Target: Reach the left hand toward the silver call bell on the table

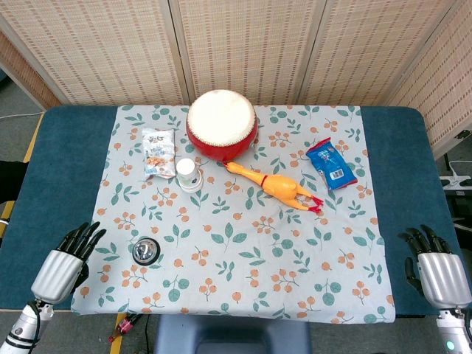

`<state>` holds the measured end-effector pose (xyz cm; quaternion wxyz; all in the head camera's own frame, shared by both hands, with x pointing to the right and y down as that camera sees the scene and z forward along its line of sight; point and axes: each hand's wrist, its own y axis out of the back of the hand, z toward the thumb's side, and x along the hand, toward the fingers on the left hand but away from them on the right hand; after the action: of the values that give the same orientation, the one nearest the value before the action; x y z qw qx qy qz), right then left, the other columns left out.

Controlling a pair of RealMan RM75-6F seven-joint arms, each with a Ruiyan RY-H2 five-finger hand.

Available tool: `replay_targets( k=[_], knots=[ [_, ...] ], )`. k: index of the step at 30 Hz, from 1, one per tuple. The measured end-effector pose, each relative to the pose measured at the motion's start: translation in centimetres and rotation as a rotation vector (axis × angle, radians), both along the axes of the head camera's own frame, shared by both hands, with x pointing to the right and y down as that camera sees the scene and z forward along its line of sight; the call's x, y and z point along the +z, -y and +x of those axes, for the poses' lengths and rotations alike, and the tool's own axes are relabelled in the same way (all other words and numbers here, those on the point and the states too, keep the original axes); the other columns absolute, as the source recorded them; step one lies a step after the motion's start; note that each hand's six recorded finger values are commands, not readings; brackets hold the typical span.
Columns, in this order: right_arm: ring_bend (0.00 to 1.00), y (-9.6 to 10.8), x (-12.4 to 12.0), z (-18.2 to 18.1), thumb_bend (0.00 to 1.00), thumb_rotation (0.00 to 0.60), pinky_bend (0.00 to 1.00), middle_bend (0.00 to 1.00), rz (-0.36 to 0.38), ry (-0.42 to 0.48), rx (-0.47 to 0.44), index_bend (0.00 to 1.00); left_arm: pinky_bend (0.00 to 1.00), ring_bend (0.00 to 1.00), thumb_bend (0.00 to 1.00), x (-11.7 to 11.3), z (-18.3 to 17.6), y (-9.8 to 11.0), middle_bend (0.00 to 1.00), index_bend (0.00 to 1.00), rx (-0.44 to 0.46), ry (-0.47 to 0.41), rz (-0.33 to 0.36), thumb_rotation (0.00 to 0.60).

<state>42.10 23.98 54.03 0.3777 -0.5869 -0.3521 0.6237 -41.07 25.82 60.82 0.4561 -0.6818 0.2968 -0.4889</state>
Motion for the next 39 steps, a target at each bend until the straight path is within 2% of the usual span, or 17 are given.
replay_targets(
  k=[7,13,20,24,28,33,39],
  knots=[
    [0.08,-0.2,0.2,0.0,0.59,0.6,0.23,0.17,-0.015,0.002,0.0,0.22,0.19,0.0,1.0,0.3,0.0,-0.1,0.0,0.0,0.004,0.005,-0.012,0.6],
    [0.08,-0.1,0.3,0.2,0.59,0.6,0.23,0.17,-0.02,-0.002,0.013,0.22,0.15,0.0,1.0,0.5,0.3,0.0,0.0,0.0,0.015,-0.001,-0.007,0.6],
    [0.08,-0.1,0.5,0.2,0.59,0.6,0.23,0.17,-0.049,0.001,0.017,0.22,0.13,0.0,1.0,1.6,3.0,-0.1,0.0,0.0,0.054,-0.087,-0.01,0.6],
    [0.08,0.1,0.5,0.4,0.59,0.6,0.23,0.17,-0.048,0.002,0.026,0.22,0.12,0.0,1.0,3.7,5.5,-0.2,0.0,0.0,0.079,-0.147,-0.029,0.6],
    [0.08,0.2,0.5,0.4,0.59,0.6,0.23,0.17,-0.051,0.005,0.029,0.22,0.12,0.0,1.0,6.6,8.0,-0.9,0.0,0.0,0.091,-0.192,-0.079,0.6],
    [0.08,0.1,0.5,0.4,0.59,0.6,0.23,0.17,-0.059,0.009,0.027,0.22,0.12,0.0,1.0,9.7,9.3,-2.4,0.0,0.0,0.089,-0.213,-0.16,0.6],
    [0.08,0.2,0.5,0.4,0.59,0.6,0.23,0.17,-0.063,0.01,0.023,0.22,0.12,0.0,1.0,13.6,9.2,-4.5,0.0,0.0,0.091,-0.192,-0.263,0.6]
  ],
)
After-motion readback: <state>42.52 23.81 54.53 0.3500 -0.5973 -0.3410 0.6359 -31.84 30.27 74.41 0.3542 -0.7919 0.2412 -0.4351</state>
